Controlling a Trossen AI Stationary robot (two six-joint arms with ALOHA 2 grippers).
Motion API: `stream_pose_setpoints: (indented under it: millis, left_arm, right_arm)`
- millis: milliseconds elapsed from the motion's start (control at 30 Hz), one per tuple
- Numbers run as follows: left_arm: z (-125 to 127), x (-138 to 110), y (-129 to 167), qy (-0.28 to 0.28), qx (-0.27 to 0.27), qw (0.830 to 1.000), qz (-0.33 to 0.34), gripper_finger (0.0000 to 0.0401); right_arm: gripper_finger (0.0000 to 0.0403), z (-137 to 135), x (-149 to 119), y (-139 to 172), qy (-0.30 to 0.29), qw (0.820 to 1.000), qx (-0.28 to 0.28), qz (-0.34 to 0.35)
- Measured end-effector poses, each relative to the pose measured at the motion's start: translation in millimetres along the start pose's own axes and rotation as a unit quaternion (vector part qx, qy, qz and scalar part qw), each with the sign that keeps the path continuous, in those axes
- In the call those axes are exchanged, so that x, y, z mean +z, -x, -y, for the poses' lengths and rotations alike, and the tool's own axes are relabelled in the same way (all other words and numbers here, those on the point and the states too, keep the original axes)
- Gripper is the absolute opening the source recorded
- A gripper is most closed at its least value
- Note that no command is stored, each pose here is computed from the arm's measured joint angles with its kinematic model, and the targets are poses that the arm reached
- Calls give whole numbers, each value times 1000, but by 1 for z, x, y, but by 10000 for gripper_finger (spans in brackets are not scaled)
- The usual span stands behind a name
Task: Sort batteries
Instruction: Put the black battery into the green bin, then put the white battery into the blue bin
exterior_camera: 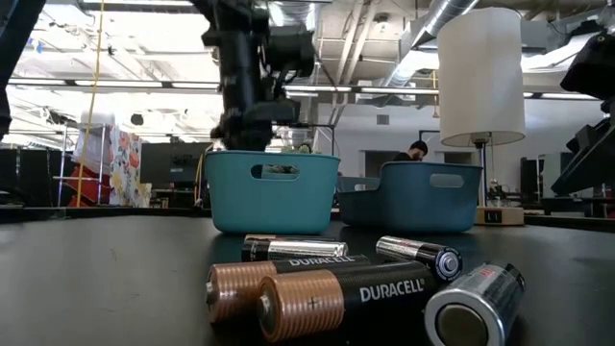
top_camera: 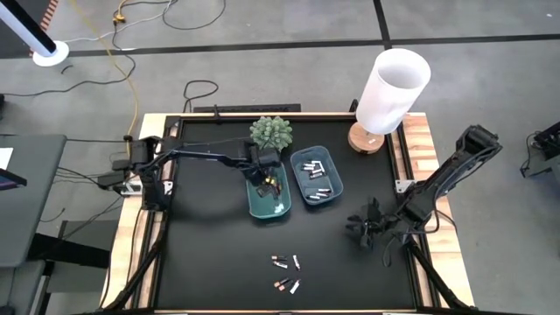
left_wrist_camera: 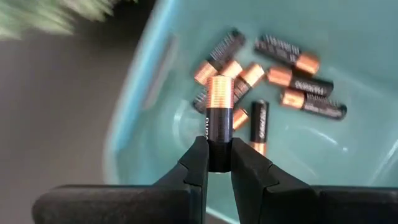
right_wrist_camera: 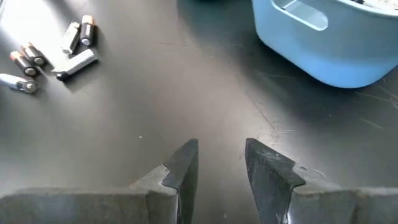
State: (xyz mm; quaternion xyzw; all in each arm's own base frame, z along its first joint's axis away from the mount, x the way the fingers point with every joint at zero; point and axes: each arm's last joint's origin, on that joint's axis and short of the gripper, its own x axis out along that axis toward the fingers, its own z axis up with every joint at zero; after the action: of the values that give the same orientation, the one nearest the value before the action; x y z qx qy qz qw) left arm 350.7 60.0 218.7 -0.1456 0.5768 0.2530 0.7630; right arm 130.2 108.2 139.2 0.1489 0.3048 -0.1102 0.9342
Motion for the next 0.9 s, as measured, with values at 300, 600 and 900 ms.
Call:
stream_pose_setpoints:
  millis: [300,600,900]
  left_arm:
    - [3,-1,-20,-4,-99,995,16,96]
    - [8,-8,-18,-11,-95,995,-6,161]
    - [4,-3,9,-37,-66,996,-50,158]
  right_arm:
    - [150,4,3,-5,20,1000,-19,1]
    - [150,5,4,-6,16,1000,-22,3]
    - [150,5,7,-7,5,1000,-22,8]
